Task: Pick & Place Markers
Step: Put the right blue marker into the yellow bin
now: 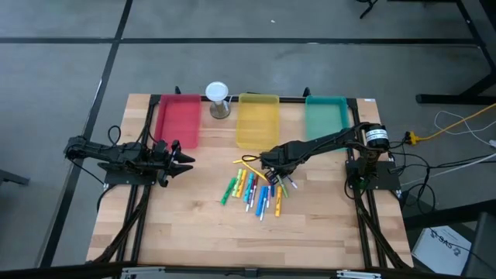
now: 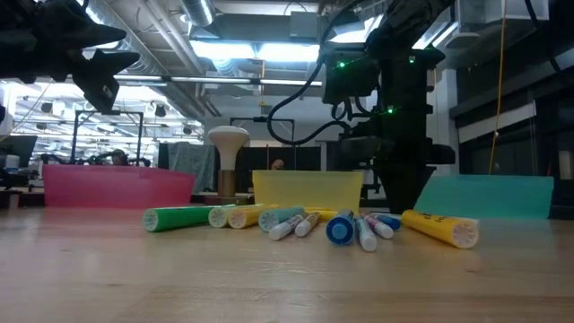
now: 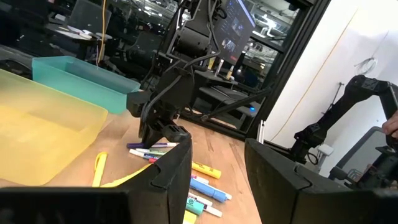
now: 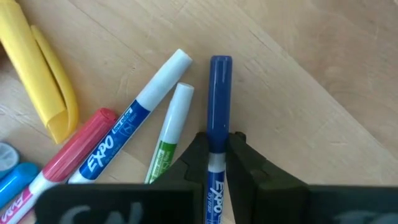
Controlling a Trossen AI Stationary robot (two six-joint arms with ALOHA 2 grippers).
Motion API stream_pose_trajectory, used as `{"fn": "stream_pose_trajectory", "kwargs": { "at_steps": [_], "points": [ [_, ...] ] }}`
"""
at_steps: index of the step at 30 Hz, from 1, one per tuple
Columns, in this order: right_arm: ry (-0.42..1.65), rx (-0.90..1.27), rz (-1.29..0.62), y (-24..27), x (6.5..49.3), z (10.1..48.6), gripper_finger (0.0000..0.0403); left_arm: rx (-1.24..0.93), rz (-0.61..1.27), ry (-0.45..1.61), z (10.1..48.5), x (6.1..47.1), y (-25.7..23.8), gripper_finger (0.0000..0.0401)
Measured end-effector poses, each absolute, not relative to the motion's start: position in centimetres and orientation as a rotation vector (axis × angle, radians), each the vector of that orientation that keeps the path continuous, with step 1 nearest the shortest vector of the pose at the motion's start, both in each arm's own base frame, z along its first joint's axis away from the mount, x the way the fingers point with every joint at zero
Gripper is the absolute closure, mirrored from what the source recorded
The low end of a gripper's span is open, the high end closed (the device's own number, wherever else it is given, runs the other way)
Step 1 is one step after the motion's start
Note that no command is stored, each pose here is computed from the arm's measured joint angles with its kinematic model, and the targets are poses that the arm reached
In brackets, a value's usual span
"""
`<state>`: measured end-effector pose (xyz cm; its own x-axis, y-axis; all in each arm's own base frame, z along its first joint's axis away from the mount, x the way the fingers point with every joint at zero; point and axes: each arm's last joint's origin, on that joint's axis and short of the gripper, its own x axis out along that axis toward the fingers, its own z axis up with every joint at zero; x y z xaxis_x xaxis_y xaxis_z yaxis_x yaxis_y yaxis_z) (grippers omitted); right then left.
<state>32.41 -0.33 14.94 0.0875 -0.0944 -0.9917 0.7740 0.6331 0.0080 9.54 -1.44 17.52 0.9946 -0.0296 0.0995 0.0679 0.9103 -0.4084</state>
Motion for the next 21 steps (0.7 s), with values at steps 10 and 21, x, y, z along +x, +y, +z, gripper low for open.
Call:
{"fn": "stream_pose_trajectory", "kwargs": {
  "at_steps": [10,21],
  "points": [
    [1.34,0.642,-0.708,-0.31,32.42,14.93,0.0367,-0.424,-0.05,-0.092,17.52,9.54,-1.44,0.0258],
    [1.337,0.639,-0.693,-0.28,32.31,15.28,0.0367,-0.424,-0.051,-0.092,17.52,9.54,-1.44,0.0258]
  ]
}}
